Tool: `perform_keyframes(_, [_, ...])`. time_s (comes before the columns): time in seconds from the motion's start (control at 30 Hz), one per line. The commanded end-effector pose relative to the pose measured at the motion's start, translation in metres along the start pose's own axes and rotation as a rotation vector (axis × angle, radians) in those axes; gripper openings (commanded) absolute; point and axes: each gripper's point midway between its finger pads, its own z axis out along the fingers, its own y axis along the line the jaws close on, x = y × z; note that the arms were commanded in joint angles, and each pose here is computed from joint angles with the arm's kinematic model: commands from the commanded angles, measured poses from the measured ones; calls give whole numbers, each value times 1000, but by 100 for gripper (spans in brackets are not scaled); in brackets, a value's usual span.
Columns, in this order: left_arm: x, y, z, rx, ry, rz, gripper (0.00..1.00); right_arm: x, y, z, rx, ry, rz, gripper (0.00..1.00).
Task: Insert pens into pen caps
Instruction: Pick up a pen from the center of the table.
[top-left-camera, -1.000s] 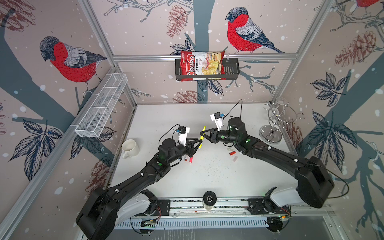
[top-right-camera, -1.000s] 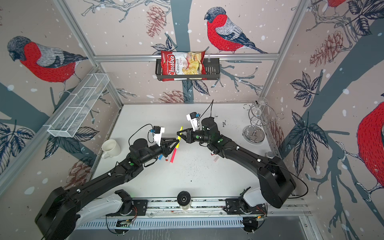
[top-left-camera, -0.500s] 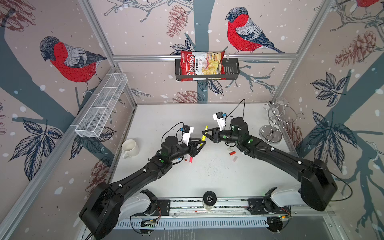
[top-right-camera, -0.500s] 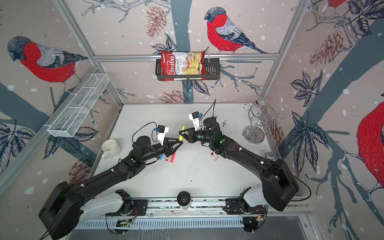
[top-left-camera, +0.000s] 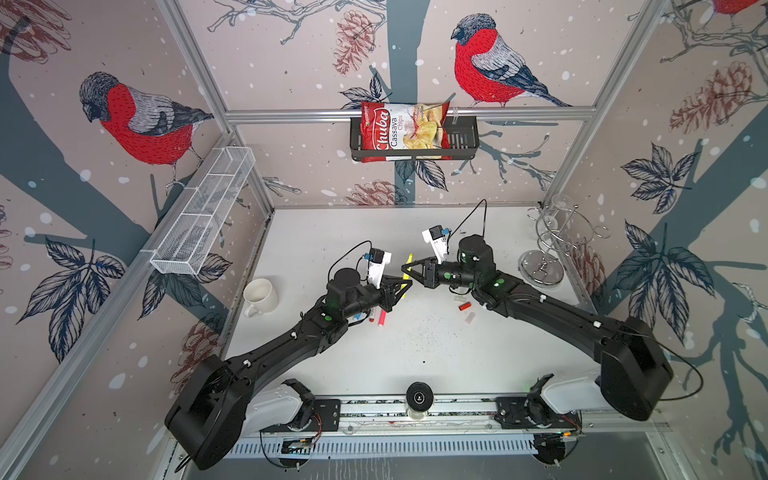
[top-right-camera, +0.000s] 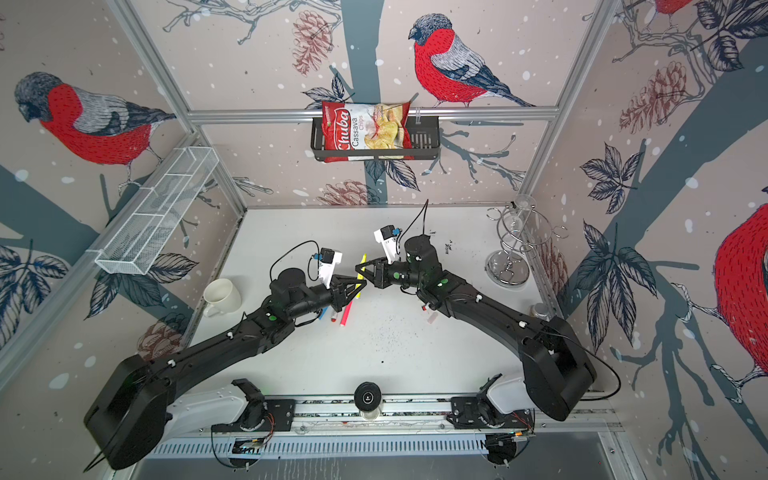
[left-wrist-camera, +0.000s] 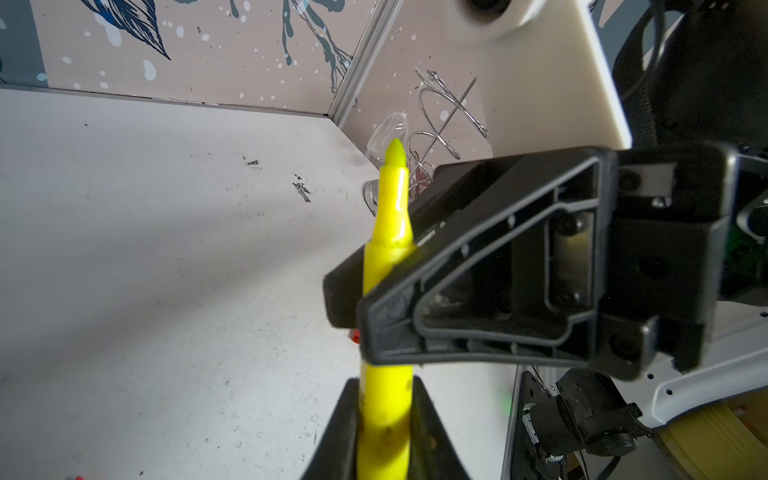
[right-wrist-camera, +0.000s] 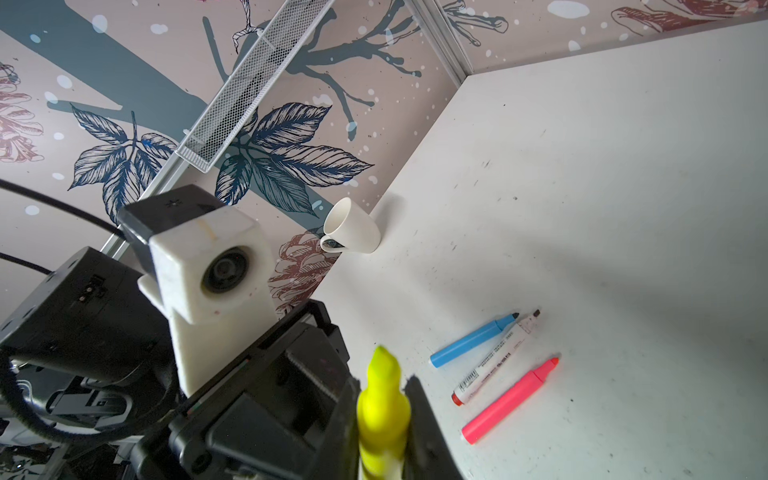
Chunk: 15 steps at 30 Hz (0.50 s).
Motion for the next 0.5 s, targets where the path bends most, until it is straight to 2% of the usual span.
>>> perform_keyframes(0.0, [-6, -7, 1, 28, -16, 25, 12, -6, 6, 1, -24, -21, -32, 12])
perform_keyframes(0.17, [-6, -5, 1, 16, -15, 27, 0, -7, 6, 1, -23, -23, -33, 12])
perform_keyframes(0.27, [-7, -1, -1, -11, -21, 27, 0, -7, 6, 0, -17, -23, -32, 15])
perform_keyframes(0.37, [-8, 5, -4, -56, -33, 34, 0, -8, 2, -2, 12, -29, -29, 35])
perform_keyframes(0.47, [-9, 9, -10, -85, -55, 40, 0, -10, -3, -7, 52, -52, -23, 50])
